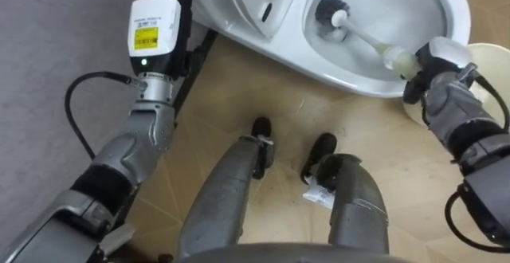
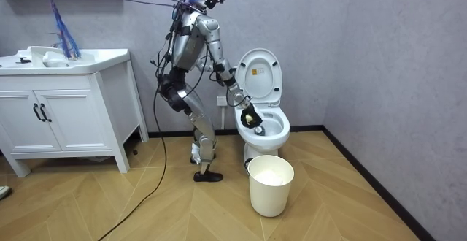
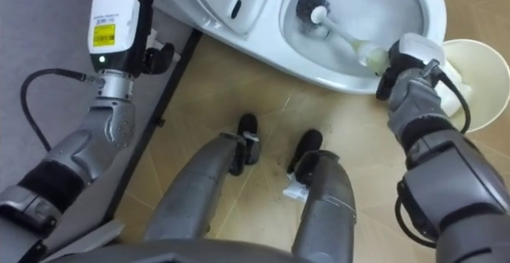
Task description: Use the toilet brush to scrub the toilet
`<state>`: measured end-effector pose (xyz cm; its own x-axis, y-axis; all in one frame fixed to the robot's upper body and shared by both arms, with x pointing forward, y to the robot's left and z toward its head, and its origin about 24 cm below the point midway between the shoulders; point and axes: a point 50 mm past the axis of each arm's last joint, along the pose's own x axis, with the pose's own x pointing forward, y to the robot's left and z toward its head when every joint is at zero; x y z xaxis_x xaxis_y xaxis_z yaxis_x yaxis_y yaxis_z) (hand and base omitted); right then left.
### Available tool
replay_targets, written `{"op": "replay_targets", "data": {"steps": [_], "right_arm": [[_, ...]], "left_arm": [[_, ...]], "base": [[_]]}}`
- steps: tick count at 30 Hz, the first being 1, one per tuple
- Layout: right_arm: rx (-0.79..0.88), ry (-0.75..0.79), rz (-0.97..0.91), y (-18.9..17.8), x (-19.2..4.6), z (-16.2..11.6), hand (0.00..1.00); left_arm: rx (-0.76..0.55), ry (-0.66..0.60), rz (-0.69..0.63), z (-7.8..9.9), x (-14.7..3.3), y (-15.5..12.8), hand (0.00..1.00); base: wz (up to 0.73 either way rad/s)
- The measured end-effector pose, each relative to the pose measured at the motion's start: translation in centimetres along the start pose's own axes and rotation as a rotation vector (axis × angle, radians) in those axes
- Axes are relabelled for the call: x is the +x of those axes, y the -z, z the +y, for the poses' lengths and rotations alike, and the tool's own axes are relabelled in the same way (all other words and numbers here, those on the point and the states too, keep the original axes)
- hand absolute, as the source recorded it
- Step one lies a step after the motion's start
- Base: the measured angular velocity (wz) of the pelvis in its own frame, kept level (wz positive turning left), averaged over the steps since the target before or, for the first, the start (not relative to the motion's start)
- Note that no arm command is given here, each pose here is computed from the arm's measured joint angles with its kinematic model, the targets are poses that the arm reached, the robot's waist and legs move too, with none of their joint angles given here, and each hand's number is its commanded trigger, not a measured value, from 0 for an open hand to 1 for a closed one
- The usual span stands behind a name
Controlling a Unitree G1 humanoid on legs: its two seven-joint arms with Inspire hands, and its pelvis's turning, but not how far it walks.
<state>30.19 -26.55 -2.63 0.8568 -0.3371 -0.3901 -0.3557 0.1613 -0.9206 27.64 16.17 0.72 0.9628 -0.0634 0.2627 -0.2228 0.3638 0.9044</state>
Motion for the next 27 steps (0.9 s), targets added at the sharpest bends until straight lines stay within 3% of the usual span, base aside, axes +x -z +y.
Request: {"op": "replay_targets", "data": {"steps": [8,15,21,24,27], "right_arm": [[-0.143,0.007,-0.074,-1.4,-1.2,0.9,1.0],[-0.148,-0.024,-0.119,-2.1,-2.2,1.9,1.0],[-0.176,-0.021,-0.078,0.2,-1.2,0.5,1.0],[-0.05,-0.044,-0.037,1.5,-0.5,-0.1,1.0],[0.219,-0.04,0.002,2.3,-0.1,-0.7,1.0]], "left_arm": [[-0.003,0.0,0.034,0.0,-0.6,0.9,0.0],[0.022,0.004,0.063,0.2,-1.6,2.1,0.0],[-0.033,0.015,0.056,0.1,-1.2,1.7,0.0],[-0.033,0.025,0.027,0.4,-0.7,1.5,0.0],[-0.019,0.002,-0.006,1.3,-0.2,1.9,0.0]], "base": [[-0.02],[-0.06],[0.04],[0.11],[0.04]]}}
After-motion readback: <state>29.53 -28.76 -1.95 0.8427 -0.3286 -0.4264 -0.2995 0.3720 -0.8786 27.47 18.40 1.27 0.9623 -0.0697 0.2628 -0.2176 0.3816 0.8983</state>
